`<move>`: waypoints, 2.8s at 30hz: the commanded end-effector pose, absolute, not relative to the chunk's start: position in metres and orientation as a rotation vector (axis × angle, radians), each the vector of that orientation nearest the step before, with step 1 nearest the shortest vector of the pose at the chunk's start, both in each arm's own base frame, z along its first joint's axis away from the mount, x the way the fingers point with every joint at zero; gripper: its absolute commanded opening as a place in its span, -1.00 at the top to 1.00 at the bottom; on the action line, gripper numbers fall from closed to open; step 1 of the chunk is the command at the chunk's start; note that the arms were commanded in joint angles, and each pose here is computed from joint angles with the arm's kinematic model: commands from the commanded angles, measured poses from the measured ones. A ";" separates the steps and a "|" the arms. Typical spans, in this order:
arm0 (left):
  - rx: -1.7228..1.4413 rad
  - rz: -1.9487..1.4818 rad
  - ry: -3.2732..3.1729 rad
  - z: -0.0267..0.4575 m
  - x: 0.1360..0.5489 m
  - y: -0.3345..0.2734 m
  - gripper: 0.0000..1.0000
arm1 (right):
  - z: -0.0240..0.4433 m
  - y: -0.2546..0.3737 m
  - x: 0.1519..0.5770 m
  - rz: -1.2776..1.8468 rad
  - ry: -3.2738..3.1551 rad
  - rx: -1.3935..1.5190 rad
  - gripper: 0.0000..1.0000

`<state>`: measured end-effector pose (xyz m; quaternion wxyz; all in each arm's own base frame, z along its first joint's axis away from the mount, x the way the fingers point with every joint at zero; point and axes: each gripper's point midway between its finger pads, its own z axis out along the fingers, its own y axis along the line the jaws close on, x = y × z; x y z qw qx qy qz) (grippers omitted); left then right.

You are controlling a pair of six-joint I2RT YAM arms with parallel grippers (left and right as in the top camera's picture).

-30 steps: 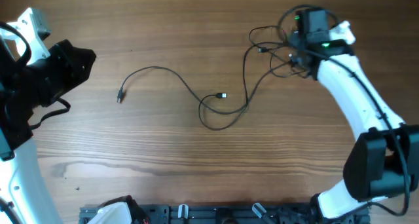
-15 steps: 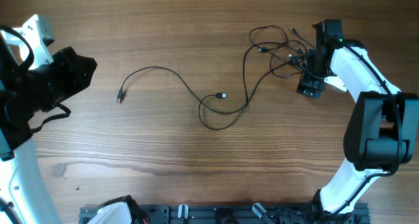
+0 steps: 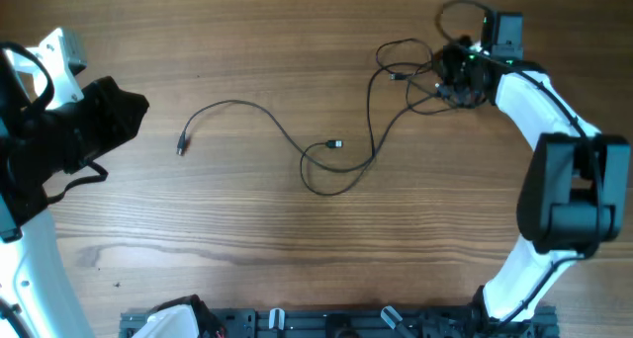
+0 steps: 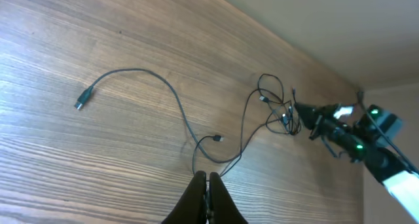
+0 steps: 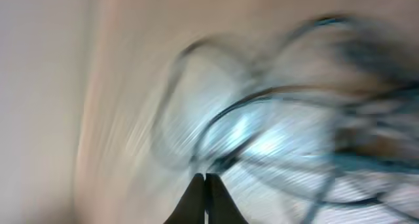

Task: Untangle cables

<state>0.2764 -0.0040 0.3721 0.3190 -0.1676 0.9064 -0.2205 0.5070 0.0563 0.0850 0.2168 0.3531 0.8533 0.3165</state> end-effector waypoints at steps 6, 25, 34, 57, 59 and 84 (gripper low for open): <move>-0.406 -0.598 2.470 0.352 0.295 -0.008 0.92 | 0.149 -0.072 0.445 0.009 2.038 1.376 -0.99; -0.344 -0.603 2.497 0.353 0.281 -0.020 0.92 | -0.038 -0.001 0.448 0.405 2.412 1.729 0.92; -0.340 -0.602 2.490 0.354 0.283 -0.020 0.92 | 0.100 0.091 0.502 1.122 2.389 0.341 0.91; 1.245 -1.042 1.730 0.341 0.362 -0.273 -0.61 | 0.299 0.152 0.349 0.949 2.166 -0.471 0.91; 1.254 -1.034 1.734 0.338 0.361 -0.277 -0.60 | 0.317 0.152 0.337 0.947 2.121 -0.484 0.91; 1.304 -1.127 1.769 0.324 0.341 -0.312 -0.54 | 0.337 0.140 0.313 0.856 2.107 -0.434 0.91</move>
